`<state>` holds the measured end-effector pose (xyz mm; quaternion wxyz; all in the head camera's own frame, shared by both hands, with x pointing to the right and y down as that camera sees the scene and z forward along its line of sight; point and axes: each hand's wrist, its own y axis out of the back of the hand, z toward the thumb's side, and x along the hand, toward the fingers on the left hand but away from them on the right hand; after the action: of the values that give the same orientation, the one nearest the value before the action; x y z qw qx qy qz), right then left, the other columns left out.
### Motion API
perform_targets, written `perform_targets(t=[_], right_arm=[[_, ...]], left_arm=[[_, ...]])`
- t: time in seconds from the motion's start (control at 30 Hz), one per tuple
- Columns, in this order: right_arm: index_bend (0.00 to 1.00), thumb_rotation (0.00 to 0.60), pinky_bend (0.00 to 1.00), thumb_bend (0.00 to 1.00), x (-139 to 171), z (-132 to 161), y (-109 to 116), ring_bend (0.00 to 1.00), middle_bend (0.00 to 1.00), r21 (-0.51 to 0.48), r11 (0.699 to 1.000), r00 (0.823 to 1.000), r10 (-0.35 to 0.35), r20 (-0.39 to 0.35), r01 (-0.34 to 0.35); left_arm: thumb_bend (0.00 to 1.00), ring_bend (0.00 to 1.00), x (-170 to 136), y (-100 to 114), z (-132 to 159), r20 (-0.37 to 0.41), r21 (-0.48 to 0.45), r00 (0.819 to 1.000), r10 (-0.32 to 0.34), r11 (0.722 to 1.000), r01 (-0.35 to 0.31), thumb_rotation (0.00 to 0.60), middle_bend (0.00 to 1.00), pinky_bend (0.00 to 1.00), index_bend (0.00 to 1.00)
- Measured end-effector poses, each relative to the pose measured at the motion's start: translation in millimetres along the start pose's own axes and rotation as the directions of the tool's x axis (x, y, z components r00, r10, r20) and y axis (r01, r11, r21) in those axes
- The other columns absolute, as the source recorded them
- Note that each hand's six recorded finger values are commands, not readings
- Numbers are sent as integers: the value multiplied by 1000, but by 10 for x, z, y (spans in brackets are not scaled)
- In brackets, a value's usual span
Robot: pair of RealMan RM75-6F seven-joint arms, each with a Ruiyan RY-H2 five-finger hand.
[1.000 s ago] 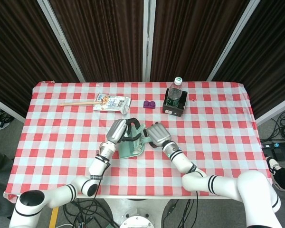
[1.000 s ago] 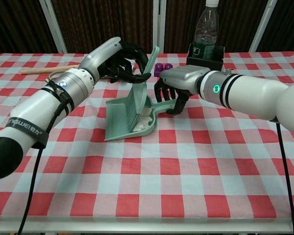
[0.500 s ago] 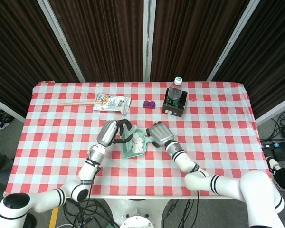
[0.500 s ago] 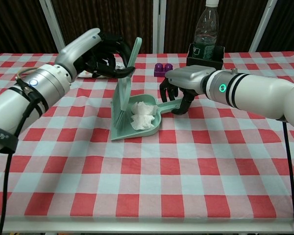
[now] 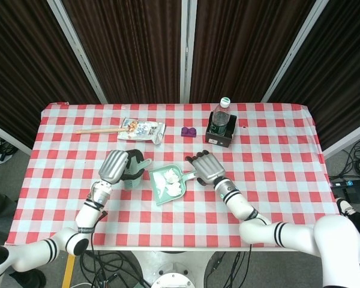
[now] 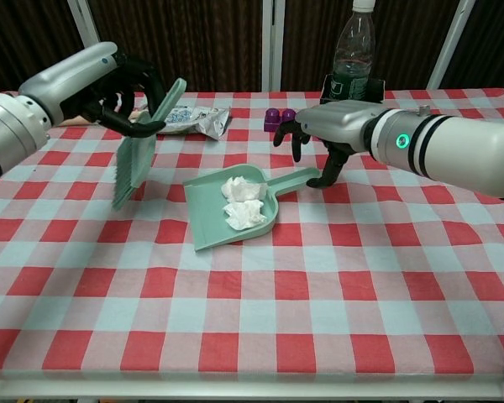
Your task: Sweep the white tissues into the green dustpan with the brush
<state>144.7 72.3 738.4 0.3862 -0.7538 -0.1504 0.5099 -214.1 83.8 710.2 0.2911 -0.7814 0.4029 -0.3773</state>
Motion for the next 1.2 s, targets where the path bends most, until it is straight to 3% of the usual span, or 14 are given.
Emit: perform_targets(t=[0.1, 0.2, 0.33, 0.43, 0.5, 0.7, 0.87, 0.93, 1.03, 1.13, 1.2], right_arm=[[169, 600, 167, 219, 109, -116, 116, 178, 308, 20, 999, 999, -30, 11, 29], [169, 600, 166, 219, 249, -273, 228, 178, 310, 40, 997, 998, -60, 32, 59], [168, 600, 165, 219, 486, -514, 327, 178, 313, 59, 995, 994, -90, 67, 87], [168, 600, 165, 218, 672, -728, 359, 178, 312, 77, 992, 990, -103, 100, 96], [167, 600, 165, 218, 793, -866, 368, 178, 309, 88, 991, 986, -109, 123, 98], [160, 600, 165, 219, 1206, -1264, 390, 167, 290, 83, 990, 972, -130, 196, 116], [158, 600, 165, 221, 1539, -1517, 414, 163, 284, 52, 986, 956, -163, 245, 155], [157, 600, 166, 222, 1694, -1618, 421, 161, 283, 47, 984, 947, -180, 267, 174], [140, 600, 166, 231, 1937, -1766, 413, 138, 260, 39, 980, 930, -200, 308, 198], [87, 600, 150, 264, 2183, -1890, 387, 87, 201, 11, 972, 908, -224, 353, 235], [47, 600, 112, 270, 2331, -1956, 377, 45, 161, -11, 964, 893, -243, 379, 266]], left_arm=[[497, 695, -40, 12, -105, -30, 132, 999, -32, 991, 36, 600, 536, 869, 547], [499, 689, -84, -20, -177, -60, 253, 996, -70, 964, 83, 600, 527, 869, 546], [466, 681, -121, -90, -231, -95, 410, 989, -111, 901, 140, 600, 509, 869, 514], [391, 681, -131, -150, -251, -122, 484, 983, -134, 857, 177, 600, 495, 869, 478], [341, 679, -134, -186, -254, -138, 501, 980, -146, 843, 196, 600, 491, 869, 453], [226, 556, -159, -185, -251, -154, 453, 976, -154, 867, 208, 600, 451, 849, 347], [200, 478, -232, -1, -314, -169, 336, 979, -114, 927, 166, 600, 416, 773, 316], [198, 460, -297, 169, -367, -178, 279, 982, -69, 953, 117, 600, 416, 702, 316], [198, 396, -451, 509, -510, -195, 246, 980, 29, 969, 20, 600, 413, 555, 316], [198, 295, -734, 884, -772, -227, 278, 966, 122, 959, -56, 600, 357, 406, 313], [199, 253, -954, 1058, -942, -253, 332, 954, 162, 940, -72, 600, 325, 335, 310]])
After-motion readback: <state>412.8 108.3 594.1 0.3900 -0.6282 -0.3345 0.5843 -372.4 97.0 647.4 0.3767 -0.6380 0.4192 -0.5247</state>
